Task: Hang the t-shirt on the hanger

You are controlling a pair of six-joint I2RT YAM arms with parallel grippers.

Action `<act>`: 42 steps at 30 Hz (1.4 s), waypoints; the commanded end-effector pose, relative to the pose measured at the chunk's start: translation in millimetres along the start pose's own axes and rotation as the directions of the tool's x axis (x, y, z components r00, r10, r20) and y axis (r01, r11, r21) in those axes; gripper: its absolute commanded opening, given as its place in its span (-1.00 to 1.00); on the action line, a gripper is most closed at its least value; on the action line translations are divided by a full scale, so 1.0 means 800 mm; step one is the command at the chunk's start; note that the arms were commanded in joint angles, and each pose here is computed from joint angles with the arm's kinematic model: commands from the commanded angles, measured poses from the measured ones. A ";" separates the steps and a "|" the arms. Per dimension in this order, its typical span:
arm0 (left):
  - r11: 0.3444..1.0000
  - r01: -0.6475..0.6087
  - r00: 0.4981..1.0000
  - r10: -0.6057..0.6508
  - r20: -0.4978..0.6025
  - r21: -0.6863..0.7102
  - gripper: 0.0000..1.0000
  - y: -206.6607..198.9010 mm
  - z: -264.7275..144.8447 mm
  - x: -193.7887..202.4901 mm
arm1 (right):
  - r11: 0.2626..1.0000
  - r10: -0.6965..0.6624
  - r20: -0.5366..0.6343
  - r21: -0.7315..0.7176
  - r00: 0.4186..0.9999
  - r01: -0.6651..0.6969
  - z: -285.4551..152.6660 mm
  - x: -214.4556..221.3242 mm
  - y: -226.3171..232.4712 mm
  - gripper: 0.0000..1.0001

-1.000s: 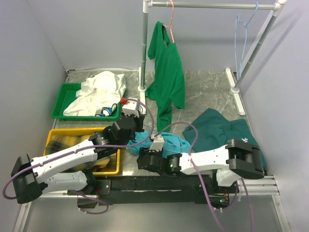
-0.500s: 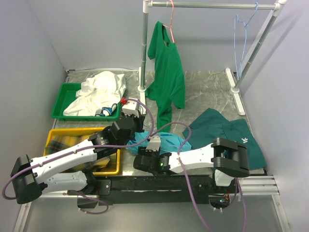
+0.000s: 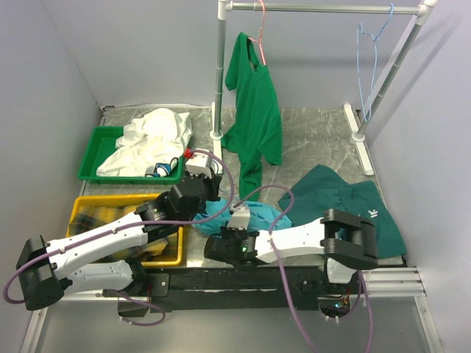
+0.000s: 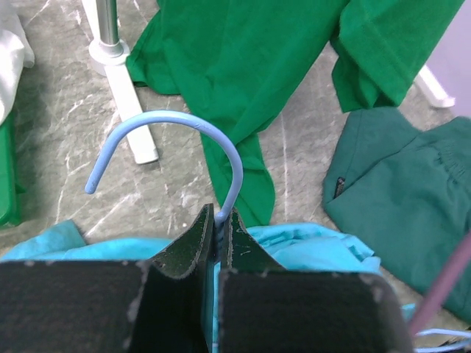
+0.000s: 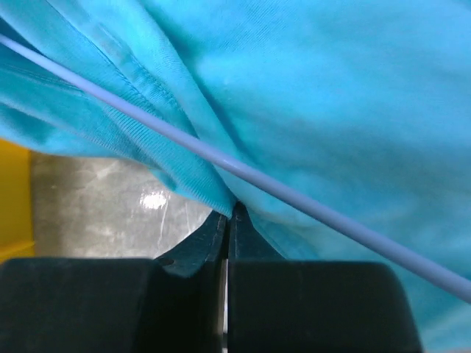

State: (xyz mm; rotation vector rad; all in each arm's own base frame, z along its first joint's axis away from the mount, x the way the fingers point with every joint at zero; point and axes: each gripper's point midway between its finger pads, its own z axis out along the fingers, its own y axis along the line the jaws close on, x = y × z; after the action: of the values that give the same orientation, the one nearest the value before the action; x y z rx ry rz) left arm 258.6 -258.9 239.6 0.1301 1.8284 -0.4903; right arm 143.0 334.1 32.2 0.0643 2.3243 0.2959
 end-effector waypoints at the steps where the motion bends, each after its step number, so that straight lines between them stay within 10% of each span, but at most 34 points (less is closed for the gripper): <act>1: 0.998 0.056 0.996 -0.056 0.062 0.005 -0.98 -0.002 -0.004 -0.029 | 0.998 0.064 0.095 -0.020 0.993 -0.062 -0.031 -0.039 -0.010 -1.00; 42: 0.983 0.179 0.952 -0.162 0.259 -0.043 -0.98 0.048 -0.033 -0.072 | 0.954 0.264 0.140 -0.181 0.954 -0.238 -0.127 -0.136 -0.155 -1.00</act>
State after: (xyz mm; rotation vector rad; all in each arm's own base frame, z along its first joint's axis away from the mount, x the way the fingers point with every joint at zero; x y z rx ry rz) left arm 261.1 -221.2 274.8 -0.0850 1.6677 -0.5912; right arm 149.5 193.7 155.8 0.3406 2.1127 0.6660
